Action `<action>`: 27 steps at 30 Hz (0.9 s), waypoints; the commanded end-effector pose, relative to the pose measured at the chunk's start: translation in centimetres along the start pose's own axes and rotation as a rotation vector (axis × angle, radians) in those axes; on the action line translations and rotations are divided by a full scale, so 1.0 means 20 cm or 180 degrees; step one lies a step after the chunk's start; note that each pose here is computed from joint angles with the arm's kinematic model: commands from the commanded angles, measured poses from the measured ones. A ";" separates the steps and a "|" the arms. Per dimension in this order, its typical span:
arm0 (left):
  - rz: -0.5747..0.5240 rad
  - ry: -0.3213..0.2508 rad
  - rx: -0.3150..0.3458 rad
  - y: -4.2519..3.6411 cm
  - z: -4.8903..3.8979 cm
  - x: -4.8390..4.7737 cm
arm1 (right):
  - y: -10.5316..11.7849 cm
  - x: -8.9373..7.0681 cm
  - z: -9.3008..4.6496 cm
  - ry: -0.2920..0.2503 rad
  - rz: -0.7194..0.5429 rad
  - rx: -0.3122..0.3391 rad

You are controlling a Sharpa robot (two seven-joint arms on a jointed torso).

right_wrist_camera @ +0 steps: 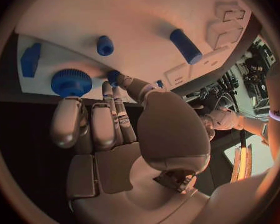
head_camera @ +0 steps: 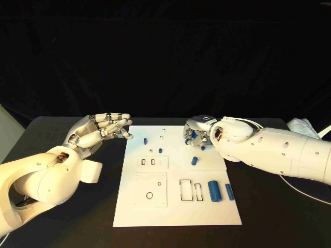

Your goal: Assemble the parts on the task board

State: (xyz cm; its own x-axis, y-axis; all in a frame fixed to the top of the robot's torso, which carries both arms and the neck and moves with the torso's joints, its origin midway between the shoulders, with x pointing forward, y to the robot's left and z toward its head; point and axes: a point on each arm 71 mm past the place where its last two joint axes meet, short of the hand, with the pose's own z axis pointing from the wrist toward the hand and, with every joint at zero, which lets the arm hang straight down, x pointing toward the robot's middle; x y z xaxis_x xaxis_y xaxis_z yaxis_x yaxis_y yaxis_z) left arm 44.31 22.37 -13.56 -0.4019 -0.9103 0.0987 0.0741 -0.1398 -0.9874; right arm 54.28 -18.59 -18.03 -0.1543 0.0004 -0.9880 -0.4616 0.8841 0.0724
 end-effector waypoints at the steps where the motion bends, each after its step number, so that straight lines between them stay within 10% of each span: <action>1: -0.0015 0.0069 0.0021 -0.009 0.003 0.011 | 0.00 0.02 0.00 0.0114 -0.0041 0.0004; 14: -0.0016 0.0073 0.0009 -0.009 0.002 0.009 | 0.00 0.02 0.01 -0.0014 -0.0073 0.0062; 27: -0.0008 0.0061 0.0008 -0.011 0.003 0.002 | 0.06 -0.07 0.01 -0.0548 -0.0025 0.0065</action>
State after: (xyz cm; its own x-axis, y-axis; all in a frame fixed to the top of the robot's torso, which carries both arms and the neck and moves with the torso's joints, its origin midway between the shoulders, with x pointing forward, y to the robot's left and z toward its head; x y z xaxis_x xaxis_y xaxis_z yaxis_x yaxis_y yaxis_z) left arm 44.37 22.49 -13.53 -0.4018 -0.9105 0.0977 0.0689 -0.1365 -0.9882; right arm 54.00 -17.53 -17.41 -0.0730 0.0422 -0.9964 -0.4540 0.8882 0.0709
